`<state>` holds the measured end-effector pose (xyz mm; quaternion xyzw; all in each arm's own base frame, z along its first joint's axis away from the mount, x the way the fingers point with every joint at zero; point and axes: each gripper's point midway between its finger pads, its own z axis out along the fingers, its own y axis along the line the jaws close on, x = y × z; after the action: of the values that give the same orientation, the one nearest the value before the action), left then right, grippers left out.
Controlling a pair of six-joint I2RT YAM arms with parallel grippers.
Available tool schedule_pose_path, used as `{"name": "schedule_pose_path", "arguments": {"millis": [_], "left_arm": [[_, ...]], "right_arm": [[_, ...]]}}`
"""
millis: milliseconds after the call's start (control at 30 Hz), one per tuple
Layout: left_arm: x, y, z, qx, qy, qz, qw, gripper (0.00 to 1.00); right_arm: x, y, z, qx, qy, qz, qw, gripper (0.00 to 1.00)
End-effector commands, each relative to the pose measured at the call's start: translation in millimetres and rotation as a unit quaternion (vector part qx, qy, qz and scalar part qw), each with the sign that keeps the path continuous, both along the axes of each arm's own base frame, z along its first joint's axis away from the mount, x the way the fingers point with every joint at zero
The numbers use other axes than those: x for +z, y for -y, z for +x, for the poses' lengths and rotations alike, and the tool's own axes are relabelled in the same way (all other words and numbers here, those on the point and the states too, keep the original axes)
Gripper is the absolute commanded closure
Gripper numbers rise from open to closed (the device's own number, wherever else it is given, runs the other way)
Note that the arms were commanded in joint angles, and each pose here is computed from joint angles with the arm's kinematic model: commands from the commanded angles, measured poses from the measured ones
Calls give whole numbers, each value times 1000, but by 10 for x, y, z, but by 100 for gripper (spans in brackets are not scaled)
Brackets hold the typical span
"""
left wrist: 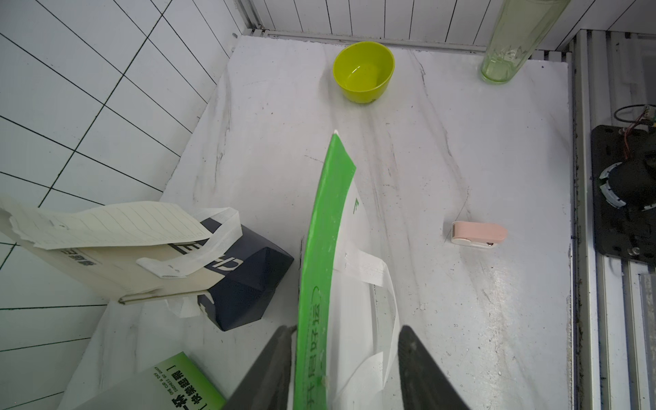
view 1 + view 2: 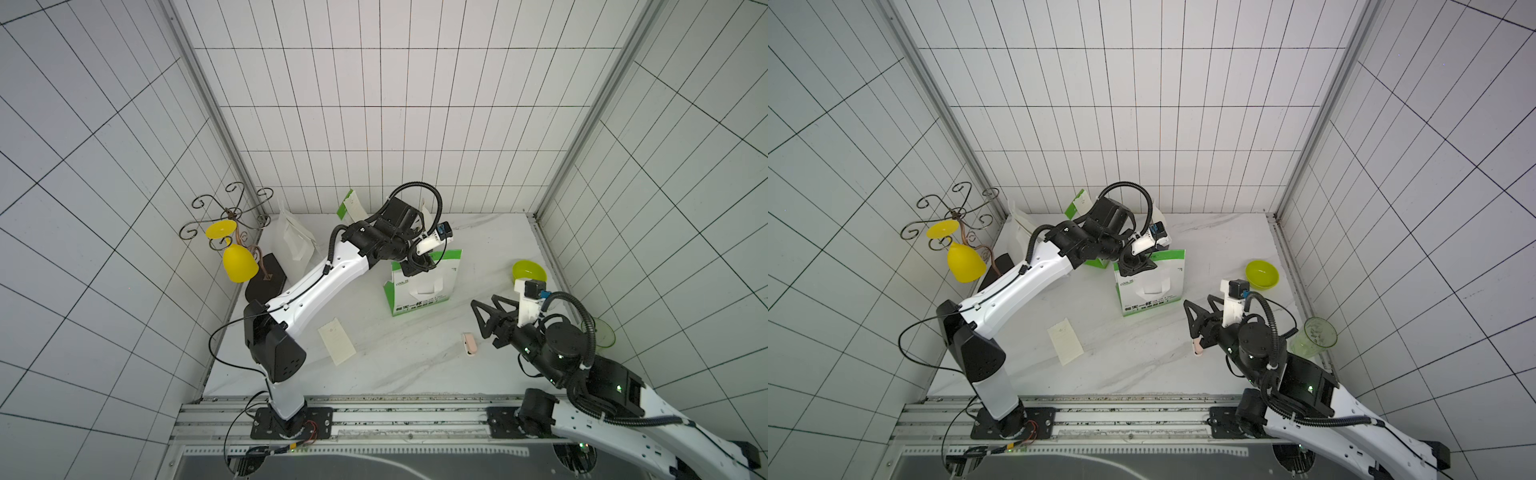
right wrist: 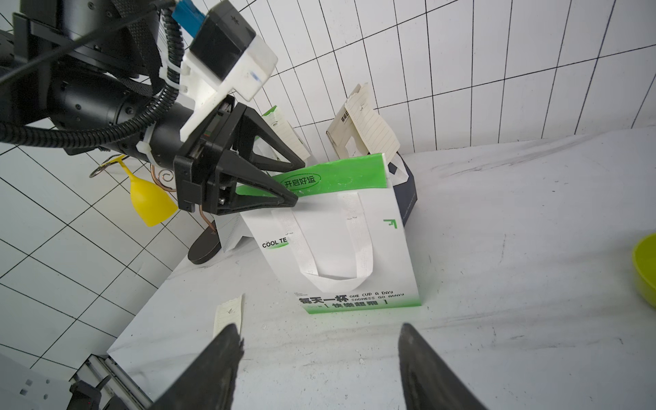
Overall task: Staple the receipts to the bags
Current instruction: Adjust the takeout bag at the center of the board.
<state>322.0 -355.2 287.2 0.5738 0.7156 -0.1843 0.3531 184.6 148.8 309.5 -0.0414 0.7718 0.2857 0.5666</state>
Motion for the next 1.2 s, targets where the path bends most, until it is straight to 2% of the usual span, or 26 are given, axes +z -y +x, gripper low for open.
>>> {"name": "schedule_pose_path", "arguments": {"millis": [0, 100, 500, 600, 667, 767, 867, 933, 1000, 1100, 1167], "left_arm": [[217, 16, 118, 13, 28, -24, 999, 46], [287, 3, 153, 18, 38, -29, 999, 42], [622, -148, 217, 47, 79, -58, 994, 39], [844, -204, 186, 62, 100, -84, 990, 39], [1094, -284, 154, 85, 121, -123, 981, 39], [1550, -517, 62, 144, 164, -214, 952, 35], [1881, -883, -132, 206, 182, -308, 911, 33], [2042, -1191, -313, 247, 188, -372, 875, 28], [2114, -1394, -528, 251, 195, -404, 858, 26], [2190, -1786, -741, 296, 197, -444, 822, 26], [2212, -1943, -879, 304, 200, -455, 813, 26]], "right_arm": [[-142, -44, 0, 4, -13, -12, 1000, 30], [-120, -57, 7, 5, -11, -13, 1000, 30], [-95, -142, 0, 23, -9, -23, 999, 30], [-132, -242, -20, 47, -10, -33, 998, 30], [-174, -425, -70, 92, -11, -44, 995, 31], [-322, -763, -140, 163, -27, -64, 984, 32], [-414, -1066, -209, 218, -29, -60, 974, 31], [-493, -1275, -258, 247, -30, -67, 966, 31], [-604, -1502, -326, 273, -34, -89, 957, 31], [-813, -1937, -498, 318, -35, -137, 938, 31], [-982, -2232, -608, 347, -38, -168, 922, 32]]}}
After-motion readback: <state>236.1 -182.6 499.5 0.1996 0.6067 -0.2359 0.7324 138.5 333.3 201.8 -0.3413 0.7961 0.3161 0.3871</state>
